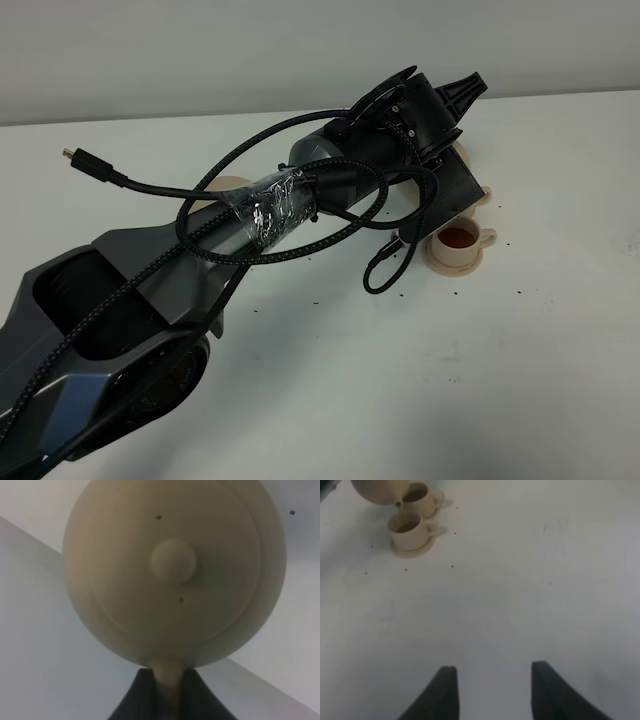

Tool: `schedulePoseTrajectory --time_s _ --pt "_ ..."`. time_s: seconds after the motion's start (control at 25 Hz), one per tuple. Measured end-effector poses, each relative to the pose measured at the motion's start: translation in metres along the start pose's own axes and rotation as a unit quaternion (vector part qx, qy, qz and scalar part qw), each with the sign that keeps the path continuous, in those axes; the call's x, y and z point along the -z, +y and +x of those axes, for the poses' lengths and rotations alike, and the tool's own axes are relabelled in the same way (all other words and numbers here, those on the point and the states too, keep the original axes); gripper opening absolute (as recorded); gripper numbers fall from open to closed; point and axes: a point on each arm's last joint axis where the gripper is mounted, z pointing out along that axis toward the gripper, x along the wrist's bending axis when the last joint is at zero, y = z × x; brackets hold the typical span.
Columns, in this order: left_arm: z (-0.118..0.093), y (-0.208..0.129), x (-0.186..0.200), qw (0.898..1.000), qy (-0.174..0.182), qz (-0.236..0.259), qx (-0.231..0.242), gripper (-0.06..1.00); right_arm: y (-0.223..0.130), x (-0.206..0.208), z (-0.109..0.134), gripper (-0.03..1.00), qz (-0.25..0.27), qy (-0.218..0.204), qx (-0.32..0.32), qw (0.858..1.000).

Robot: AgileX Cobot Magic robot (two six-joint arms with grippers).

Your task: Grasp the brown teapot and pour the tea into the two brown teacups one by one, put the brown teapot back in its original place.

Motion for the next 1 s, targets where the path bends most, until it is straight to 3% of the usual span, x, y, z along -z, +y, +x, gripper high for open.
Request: schedulePoseTrajectory --time_s 1.0 --pt "0.0000 0.0000 0.0000 1.000 0.000 0.000 -0.004 0.12 0.0000 0.0000 0.0000 0.35 0.000 0.000 0.000 1.000"
